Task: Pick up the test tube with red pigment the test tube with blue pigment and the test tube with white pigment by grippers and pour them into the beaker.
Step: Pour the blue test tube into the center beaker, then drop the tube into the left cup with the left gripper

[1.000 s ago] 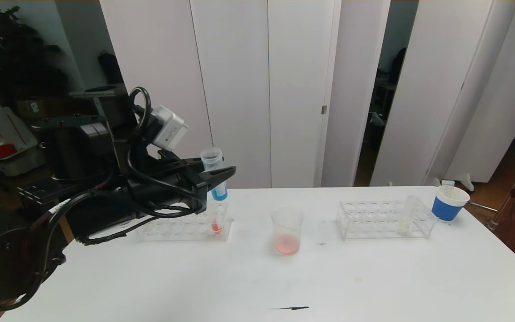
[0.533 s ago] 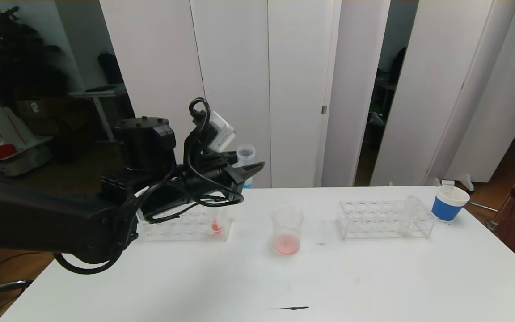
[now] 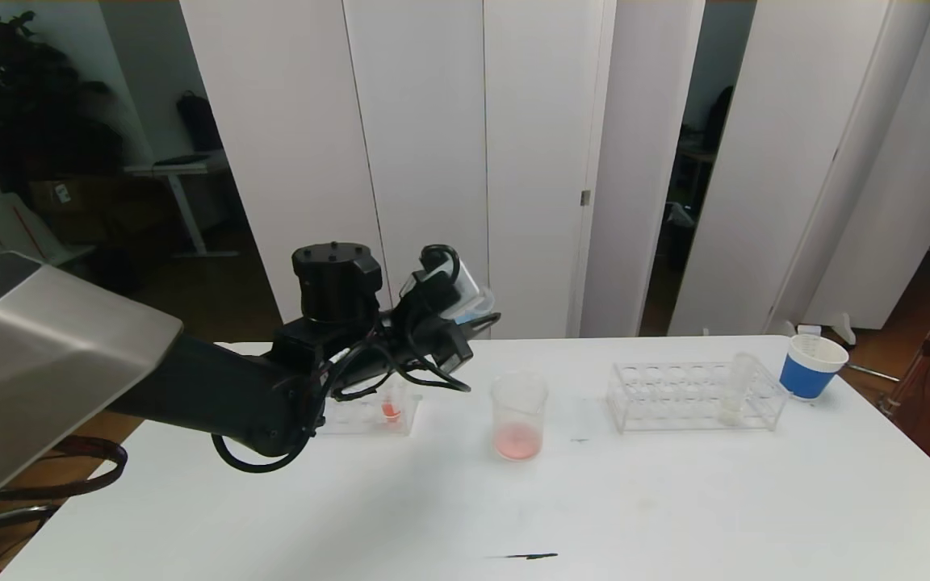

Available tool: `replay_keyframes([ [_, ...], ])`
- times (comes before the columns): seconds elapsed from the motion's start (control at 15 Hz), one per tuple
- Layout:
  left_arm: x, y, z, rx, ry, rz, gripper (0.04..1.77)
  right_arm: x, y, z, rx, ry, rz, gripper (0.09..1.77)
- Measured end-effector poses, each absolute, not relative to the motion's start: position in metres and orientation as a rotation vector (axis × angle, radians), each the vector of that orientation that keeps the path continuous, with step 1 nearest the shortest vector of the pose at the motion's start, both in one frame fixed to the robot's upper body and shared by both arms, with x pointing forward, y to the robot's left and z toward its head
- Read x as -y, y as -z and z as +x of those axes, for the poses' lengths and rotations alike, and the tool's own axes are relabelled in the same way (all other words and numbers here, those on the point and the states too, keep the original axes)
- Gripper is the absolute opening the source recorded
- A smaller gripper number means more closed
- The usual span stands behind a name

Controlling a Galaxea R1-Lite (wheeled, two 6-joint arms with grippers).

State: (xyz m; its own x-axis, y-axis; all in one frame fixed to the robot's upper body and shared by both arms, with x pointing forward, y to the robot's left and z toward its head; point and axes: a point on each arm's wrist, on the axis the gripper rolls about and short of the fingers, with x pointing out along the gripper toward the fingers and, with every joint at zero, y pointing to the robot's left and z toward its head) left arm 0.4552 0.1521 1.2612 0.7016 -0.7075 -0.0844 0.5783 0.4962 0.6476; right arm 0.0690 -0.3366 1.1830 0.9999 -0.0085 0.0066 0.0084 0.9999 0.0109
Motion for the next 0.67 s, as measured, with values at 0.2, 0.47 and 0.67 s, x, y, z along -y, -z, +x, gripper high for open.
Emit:
replay_keyframes([
  [0.2,-0.151,-1.251,0.459,0.246,0.839,0.796,0.58,0.337,-1.183,0.069,0.007,0.008,0.01,1.75],
  [0.47,-0.15,-1.245,0.465,0.295,0.837,0.906,0.58,0.337,-1.183,0.069,0.007,0.008,0.011,1.75],
  [0.67,-0.146,-1.244,0.472,0.352,0.818,0.973,0.58,0.337,-1.183,0.069,0.007,0.008,0.011,1.75],
])
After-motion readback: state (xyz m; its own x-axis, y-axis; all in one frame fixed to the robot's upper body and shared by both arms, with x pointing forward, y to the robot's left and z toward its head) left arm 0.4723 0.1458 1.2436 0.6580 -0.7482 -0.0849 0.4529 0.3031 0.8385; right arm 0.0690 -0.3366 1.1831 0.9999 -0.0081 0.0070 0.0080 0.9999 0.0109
